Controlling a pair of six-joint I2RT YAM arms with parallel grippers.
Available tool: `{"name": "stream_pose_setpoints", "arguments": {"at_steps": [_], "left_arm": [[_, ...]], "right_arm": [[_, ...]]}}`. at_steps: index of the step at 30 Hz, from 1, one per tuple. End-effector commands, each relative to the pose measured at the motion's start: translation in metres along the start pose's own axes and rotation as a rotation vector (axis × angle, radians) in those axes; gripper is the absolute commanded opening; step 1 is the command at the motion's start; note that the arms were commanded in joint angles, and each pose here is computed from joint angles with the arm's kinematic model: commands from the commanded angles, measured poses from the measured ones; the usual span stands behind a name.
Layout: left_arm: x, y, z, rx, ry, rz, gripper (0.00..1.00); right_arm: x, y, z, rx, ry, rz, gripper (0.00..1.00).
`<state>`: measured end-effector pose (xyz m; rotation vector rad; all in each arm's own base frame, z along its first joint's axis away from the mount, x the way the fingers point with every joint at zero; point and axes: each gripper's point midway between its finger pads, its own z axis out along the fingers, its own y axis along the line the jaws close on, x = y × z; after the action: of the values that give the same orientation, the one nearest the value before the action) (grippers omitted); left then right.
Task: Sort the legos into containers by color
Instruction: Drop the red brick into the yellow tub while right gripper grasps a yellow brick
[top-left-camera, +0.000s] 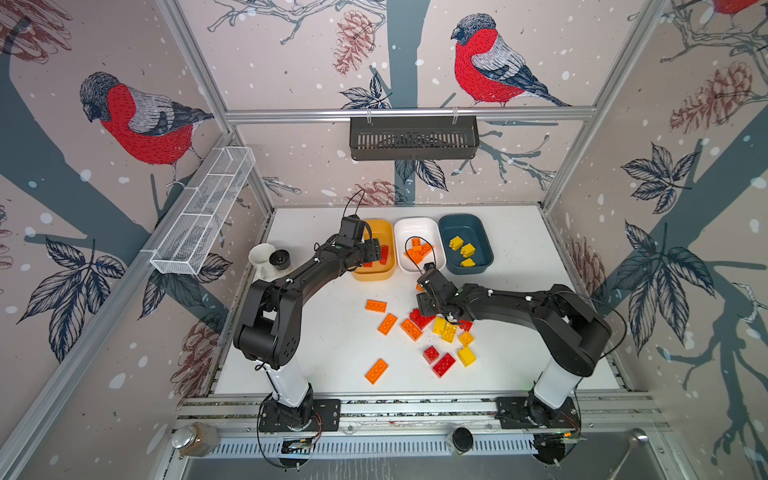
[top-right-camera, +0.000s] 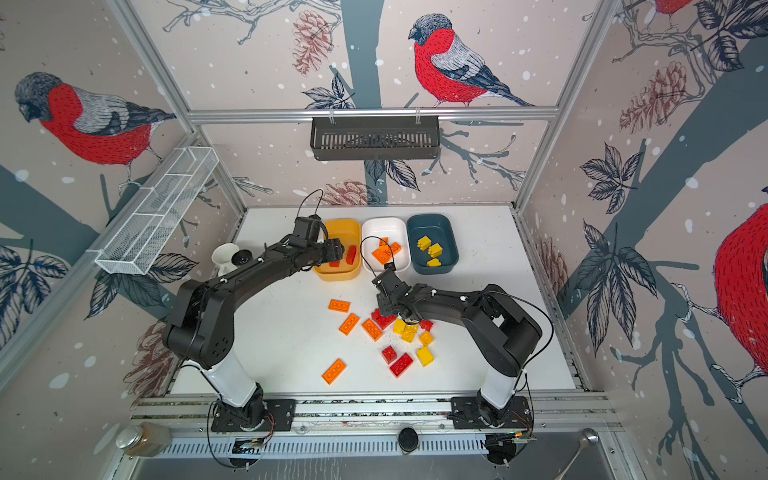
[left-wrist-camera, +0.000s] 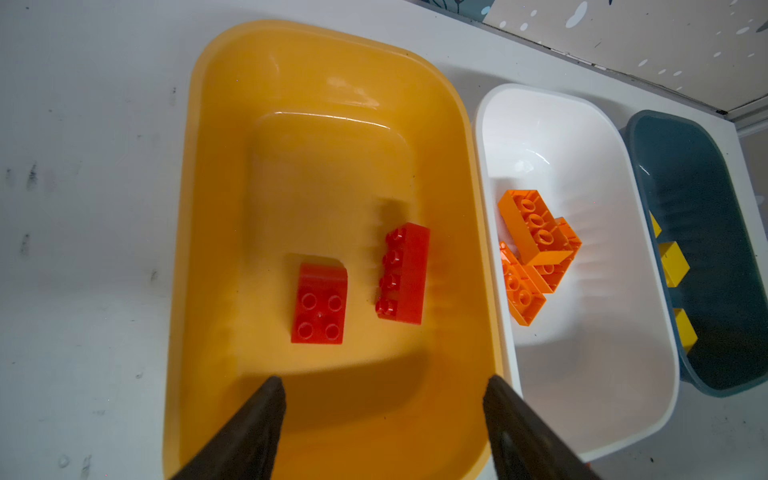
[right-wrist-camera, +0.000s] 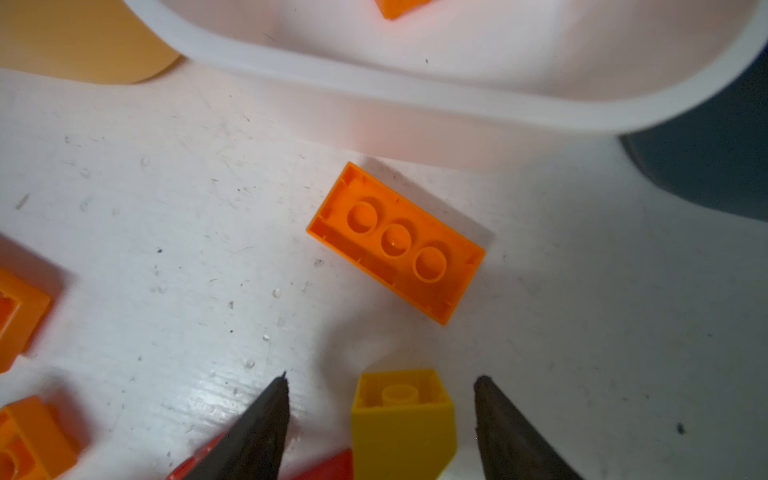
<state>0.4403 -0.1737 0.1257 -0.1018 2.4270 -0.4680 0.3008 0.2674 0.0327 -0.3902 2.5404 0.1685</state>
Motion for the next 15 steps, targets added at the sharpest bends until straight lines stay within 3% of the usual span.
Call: {"name": "stream_pose_setpoints", "arguments": {"at_steps": [1, 5, 15], "left_arm": [[0.005, -0.002, -0.004, 0.021, 0.020, -0.001, 0.79], [0.010, 0.000, -0.005, 0.019, 0.031, -0.001, 0.81], [0.028, 0.004, -0.010, 0.018, 0.068, 0.005, 0.90]], "right_arm": [[0.009, -0.010, 0.002, 0.049, 0.021, 0.022, 0.65], [0.015, -0.010, 0.007, 0.050, 0.038, 0.017, 0.56], [0.020, -0.010, 0.014, 0.057, 0.053, 0.000, 0.48]]}}
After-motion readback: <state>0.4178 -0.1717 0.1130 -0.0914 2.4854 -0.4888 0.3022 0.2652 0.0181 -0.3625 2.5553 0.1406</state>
